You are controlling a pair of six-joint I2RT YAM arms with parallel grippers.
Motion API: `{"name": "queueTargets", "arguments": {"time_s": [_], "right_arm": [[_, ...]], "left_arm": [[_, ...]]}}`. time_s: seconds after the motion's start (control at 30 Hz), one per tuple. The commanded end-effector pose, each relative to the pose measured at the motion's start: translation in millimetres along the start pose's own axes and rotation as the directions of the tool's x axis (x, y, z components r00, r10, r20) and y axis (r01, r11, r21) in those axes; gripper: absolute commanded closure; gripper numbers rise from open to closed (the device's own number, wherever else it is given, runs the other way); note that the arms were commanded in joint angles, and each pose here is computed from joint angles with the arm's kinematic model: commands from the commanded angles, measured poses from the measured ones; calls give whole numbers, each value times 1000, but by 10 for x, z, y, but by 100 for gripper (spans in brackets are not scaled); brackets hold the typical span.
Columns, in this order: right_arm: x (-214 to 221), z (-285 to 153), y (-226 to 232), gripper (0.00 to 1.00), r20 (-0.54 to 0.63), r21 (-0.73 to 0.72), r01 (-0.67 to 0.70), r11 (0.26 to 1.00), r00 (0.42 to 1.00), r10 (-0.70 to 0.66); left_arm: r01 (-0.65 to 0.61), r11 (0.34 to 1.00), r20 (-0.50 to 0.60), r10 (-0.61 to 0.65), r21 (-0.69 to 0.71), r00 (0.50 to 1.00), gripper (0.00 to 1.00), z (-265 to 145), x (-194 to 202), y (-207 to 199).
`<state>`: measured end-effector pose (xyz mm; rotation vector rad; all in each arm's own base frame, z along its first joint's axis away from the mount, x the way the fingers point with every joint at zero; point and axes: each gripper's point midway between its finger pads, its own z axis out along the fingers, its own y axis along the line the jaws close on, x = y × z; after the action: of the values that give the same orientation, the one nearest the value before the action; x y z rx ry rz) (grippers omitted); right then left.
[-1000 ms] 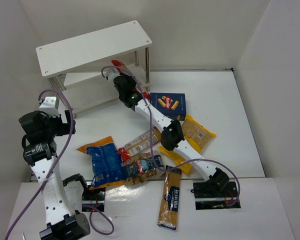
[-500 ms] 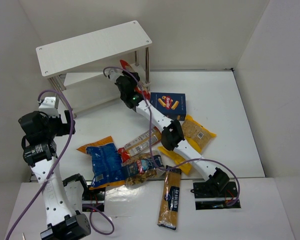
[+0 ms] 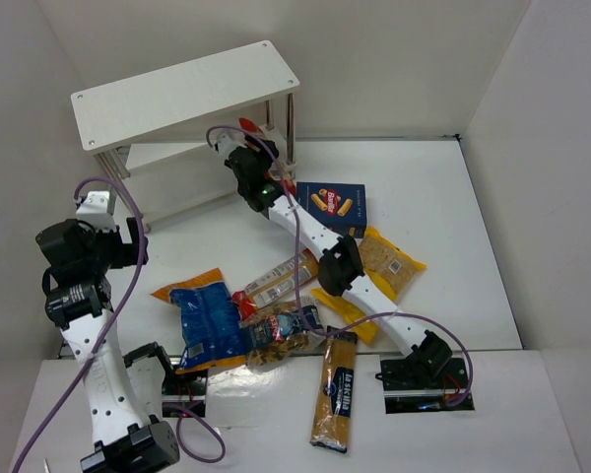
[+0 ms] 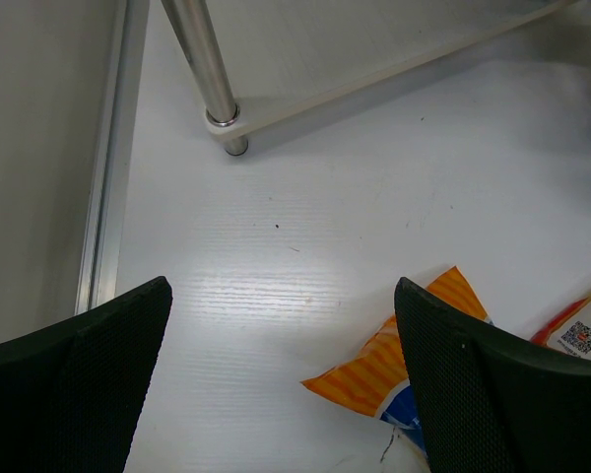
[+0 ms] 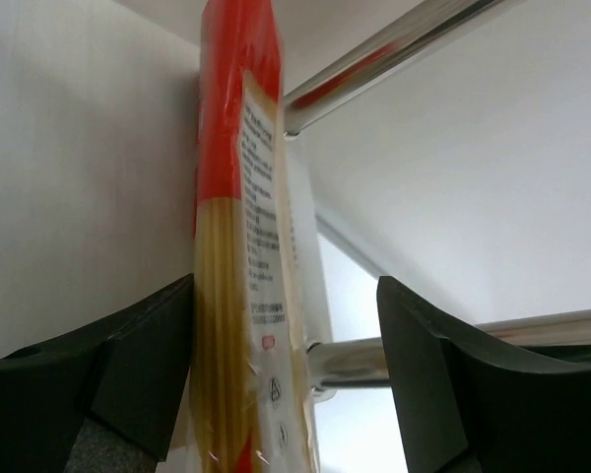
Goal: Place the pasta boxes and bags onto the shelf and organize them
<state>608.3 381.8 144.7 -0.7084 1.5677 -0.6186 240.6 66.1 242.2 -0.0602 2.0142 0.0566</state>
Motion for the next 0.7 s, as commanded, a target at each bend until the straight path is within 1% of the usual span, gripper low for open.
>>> {"name": "queueTargets", "arguments": {"time_s": [0.0,0.03,0.07,0.1,0.13,0.3,0.47,0.5,0.53,0.67], "right_arm": [[-662,-345,-704,22,66,14,-156,988,986,155],[-696,-385,-779,22,60,9,-163,987,985,163],[-707,-452,-688,22,46,-34,-161,986,986,162],[-711,-479,-718,22,37,-40,-166,985,985,168],[-771,-536,-697,22,43,-61,-172,983,984,174],[-1064,-765,-955,22,82,-74,-220,973,971,226],[-1167,-987,-910,20,74,-119,-181,976,979,191],[-1212,-1054,-877,20,77,-141,-182,973,978,194],[-1140,-1071,-802,20,50,-169,-166,972,983,177],[-1146,-1291,-687,20,26,-313,-147,938,986,163]], "left_arm": [[-35,999,46,34,17,998,1,-23,-87,-24],[-38,999,54,37,15,998,1,-42,-100,-30],[-38,999,54,37,15,998,1,-42,-100,-30],[-38,999,54,37,15,998,1,-42,-100,-30],[-47,999,54,46,15,997,1,-42,-101,-26],[-48,999,56,46,24,997,1,-63,-96,-53],[-48,999,56,46,24,997,1,-63,-96,-53],[-48,999,56,46,24,997,1,-63,-96,-53],[-48,999,56,46,24,997,1,-63,-96,-53],[-48,999,56,46,24,997,1,-63,-96,-53]]}}
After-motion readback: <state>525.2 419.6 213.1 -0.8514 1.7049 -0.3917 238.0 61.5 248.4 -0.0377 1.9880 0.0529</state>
